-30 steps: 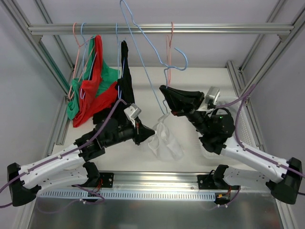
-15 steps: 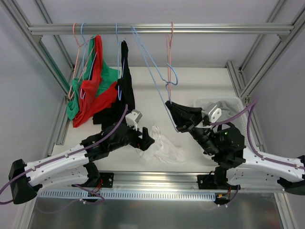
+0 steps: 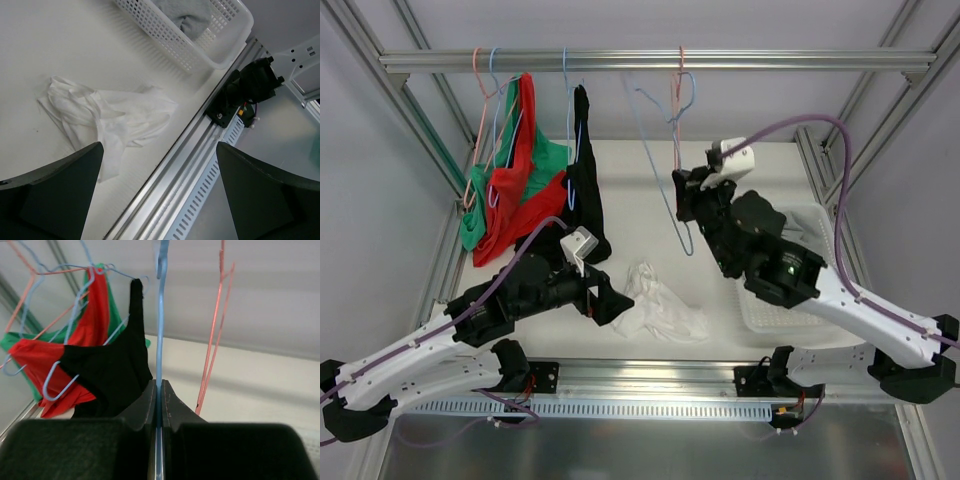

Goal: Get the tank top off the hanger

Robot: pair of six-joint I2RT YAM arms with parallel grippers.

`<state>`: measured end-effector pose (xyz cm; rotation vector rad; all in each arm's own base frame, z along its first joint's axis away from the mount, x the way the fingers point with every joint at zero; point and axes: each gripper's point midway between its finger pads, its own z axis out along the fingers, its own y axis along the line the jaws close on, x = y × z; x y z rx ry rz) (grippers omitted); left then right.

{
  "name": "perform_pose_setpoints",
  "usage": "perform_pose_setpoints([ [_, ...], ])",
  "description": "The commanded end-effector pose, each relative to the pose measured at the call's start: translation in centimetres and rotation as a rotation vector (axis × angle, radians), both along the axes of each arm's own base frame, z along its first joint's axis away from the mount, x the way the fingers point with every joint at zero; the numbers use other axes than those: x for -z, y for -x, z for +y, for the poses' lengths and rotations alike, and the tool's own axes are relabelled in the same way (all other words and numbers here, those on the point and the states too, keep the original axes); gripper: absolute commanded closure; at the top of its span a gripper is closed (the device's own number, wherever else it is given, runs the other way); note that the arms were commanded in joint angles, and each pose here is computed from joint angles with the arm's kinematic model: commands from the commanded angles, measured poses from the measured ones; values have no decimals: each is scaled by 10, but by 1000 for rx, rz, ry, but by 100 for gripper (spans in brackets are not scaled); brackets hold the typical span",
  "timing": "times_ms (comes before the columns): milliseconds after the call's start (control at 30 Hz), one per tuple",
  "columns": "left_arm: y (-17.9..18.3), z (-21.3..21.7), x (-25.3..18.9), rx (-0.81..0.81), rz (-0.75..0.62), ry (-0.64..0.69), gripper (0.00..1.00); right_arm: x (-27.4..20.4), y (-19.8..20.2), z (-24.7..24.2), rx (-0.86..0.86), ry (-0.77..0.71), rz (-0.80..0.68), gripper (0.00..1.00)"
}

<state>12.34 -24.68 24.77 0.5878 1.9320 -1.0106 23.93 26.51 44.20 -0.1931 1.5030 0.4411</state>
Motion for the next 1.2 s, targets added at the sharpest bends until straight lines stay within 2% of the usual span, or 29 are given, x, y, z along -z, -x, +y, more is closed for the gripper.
perform_pose_setpoints([
  [0,12,6,-15,42,-16,19,1,1,-16,3,28,-85,113,100],
  [133,11,10,-16,29,-19,12,1,-29,-41,7,91,-110,91,100],
  [167,11,9,-14,29,-15,7,1,-21,-52,11,128,-46,97,100],
  [367,8,10,-11,13,-11,-2,1,-36,-94,20,183,-22,63,100],
  [633,7,14,-5,-11,0,-1,1,-7,-154,1,258,8,140,100],
  [800,7,15,1,-17,7,-7,1,28,-169,-15,325,52,195,100],
  [1000,4,17,13,-42,20,-33,1,27,-170,-32,367,54,188,100],
  [1167,1,16,15,-53,23,-42,1,22,-166,-23,315,74,168,100],
])
